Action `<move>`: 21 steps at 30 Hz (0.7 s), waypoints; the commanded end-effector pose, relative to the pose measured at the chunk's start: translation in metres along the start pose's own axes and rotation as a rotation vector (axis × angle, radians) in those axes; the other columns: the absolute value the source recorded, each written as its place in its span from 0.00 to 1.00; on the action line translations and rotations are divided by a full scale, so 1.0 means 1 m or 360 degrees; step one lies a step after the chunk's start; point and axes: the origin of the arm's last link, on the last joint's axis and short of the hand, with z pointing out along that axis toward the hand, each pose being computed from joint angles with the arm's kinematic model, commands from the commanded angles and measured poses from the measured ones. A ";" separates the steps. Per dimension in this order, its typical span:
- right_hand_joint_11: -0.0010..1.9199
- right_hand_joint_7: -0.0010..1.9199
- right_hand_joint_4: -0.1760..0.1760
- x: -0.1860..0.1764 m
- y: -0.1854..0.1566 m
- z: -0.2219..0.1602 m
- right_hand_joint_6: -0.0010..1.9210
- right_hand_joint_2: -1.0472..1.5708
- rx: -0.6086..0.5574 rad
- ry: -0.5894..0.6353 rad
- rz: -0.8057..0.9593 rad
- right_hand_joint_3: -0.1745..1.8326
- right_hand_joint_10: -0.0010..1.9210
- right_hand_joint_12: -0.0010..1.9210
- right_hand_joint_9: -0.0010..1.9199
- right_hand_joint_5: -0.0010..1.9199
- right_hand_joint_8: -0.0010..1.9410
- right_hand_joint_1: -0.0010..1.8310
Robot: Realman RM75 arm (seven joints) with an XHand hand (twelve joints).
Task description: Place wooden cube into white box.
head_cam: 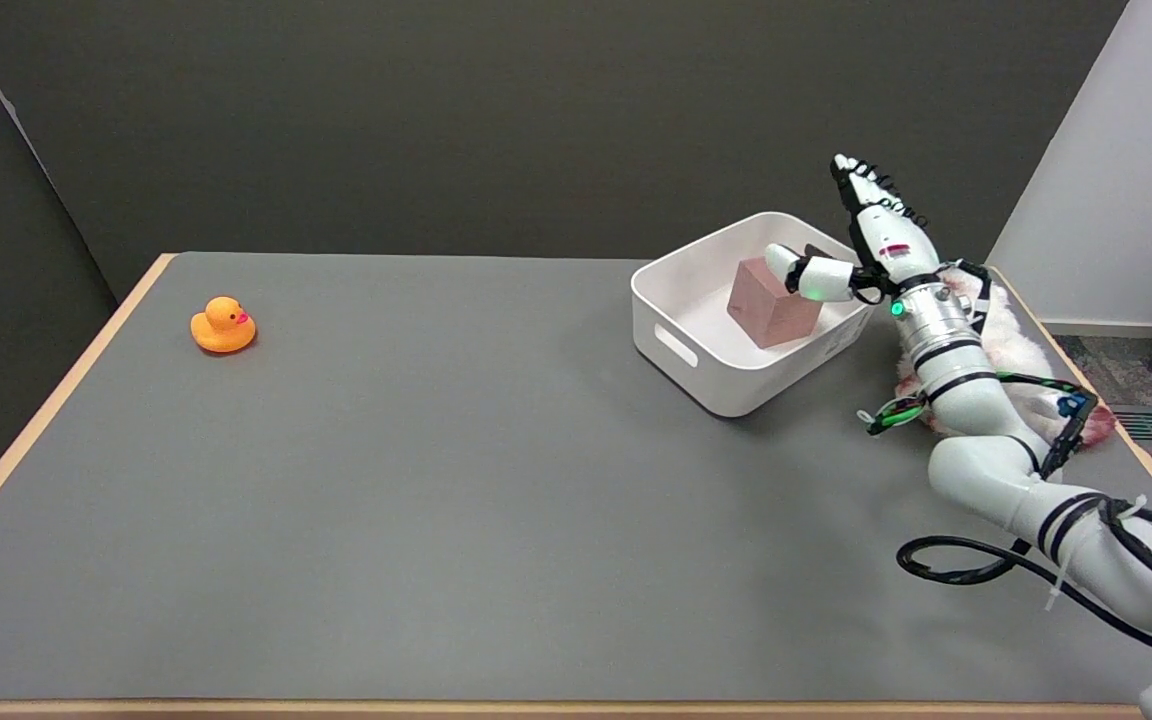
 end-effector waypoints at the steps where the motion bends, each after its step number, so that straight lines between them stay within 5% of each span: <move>1: 0.00 0.00 0.40 0.031 -0.006 -0.002 0.00 0.62 0.0147 0.0111 0.0373 0.40 0.00 0.24 0.00 0.00 0.00 0.26; 7: 0.00 0.00 0.50 0.059 0.003 0.000 0.00 0.62 0.0227 0.0226 0.0665 0.48 0.00 0.06 0.00 0.00 0.00 0.22; 10: 0.00 0.00 0.52 0.067 0.005 -0.004 0.00 0.62 0.0270 0.0282 0.0710 0.50 0.00 0.04 0.00 0.00 0.00 0.21; 12: 0.00 0.00 0.52 0.072 0.005 -0.007 0.00 0.63 0.0290 0.0334 0.0737 0.44 0.00 0.05 0.00 0.00 0.00 0.21; 16: 0.00 0.00 0.48 0.085 0.001 -0.018 0.00 0.62 0.0318 0.0391 0.0829 0.53 0.00 0.16 0.00 0.00 0.00 0.15; 21: 0.00 0.00 0.51 0.088 -0.009 -0.026 0.05 0.63 0.0311 0.0340 0.0973 0.56 0.16 0.29 0.00 0.00 0.03 0.11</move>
